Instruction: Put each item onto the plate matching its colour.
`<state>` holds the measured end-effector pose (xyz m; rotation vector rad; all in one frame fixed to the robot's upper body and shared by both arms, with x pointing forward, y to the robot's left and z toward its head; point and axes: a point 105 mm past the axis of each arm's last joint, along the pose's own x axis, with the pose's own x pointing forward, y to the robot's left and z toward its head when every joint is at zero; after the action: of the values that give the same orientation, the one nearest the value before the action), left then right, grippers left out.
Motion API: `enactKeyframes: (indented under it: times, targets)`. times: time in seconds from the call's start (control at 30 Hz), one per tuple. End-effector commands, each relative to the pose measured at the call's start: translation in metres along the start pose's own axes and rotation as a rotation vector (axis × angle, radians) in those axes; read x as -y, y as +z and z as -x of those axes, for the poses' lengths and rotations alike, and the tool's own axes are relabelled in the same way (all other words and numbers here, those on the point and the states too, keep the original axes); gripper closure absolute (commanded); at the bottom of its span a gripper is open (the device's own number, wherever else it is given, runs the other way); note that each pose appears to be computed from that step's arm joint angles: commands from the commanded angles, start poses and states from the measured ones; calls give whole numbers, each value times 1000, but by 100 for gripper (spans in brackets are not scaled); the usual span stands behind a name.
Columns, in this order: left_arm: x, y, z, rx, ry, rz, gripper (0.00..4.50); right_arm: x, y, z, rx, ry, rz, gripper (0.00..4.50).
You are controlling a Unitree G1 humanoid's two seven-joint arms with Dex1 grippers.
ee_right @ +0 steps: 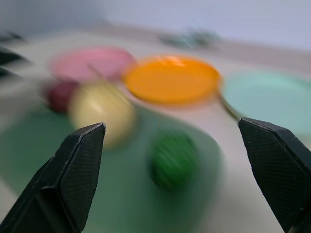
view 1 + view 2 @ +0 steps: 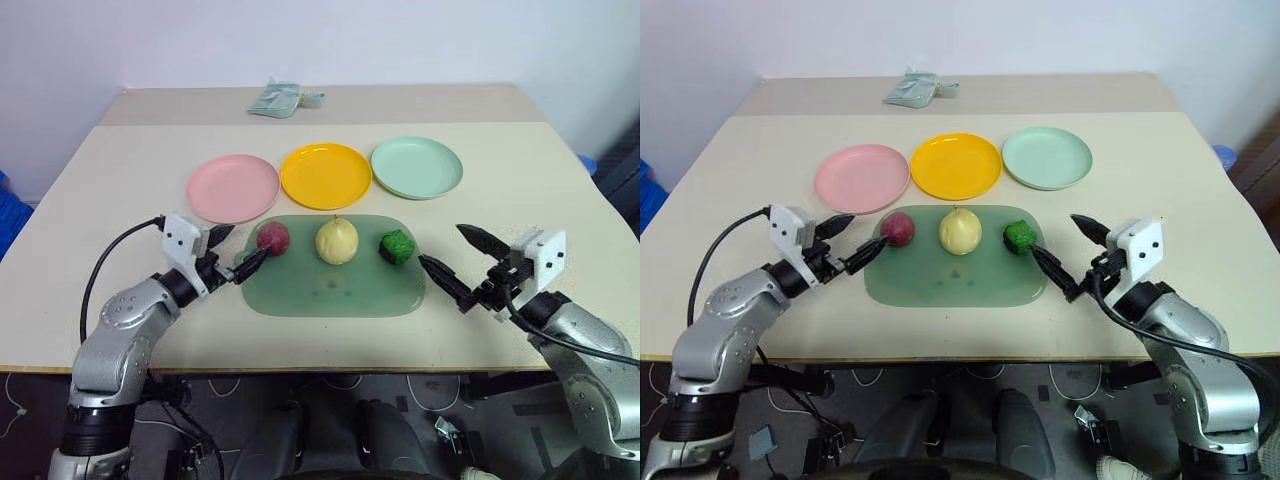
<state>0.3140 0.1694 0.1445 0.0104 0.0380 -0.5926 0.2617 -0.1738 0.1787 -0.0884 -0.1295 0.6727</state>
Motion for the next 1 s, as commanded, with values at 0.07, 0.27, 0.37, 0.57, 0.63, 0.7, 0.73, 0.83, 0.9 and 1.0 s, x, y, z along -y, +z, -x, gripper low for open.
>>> enactKeyframes:
  times: [0.07,0.27,0.37,0.57,0.63,0.7,0.73,0.83,0.9,1.0]
  targets:
    - [-6,14,-15,-46,64,25,0,-23,18,-13,59,198,43,6]
    - [-9,19,-38,-100,101,20,0,-22,21,-31,62,247,103,6]
    - [-7,14,-44,-130,97,1,0,-22,21,-34,63,247,119,6]
    - [-5,-2,-56,-205,95,-34,0,-20,21,-34,67,233,142,6]
    - [-4,-9,-61,-235,91,-53,0,-19,22,-34,70,228,146,6]
    - [-2,-14,-66,-254,73,-46,0,-18,21,-33,68,224,151,6]
    - [-1,-14,-67,-260,70,-45,26,-18,21,-33,67,223,152,1]
    - [2,-20,-66,-291,55,-30,140,-15,22,-31,66,212,155,0]
    - [1,-21,-64,-295,55,-30,215,-14,22,-31,66,204,157,0]
    - [0,-14,-64,-259,62,-47,220,-13,21,-32,67,195,155,0]
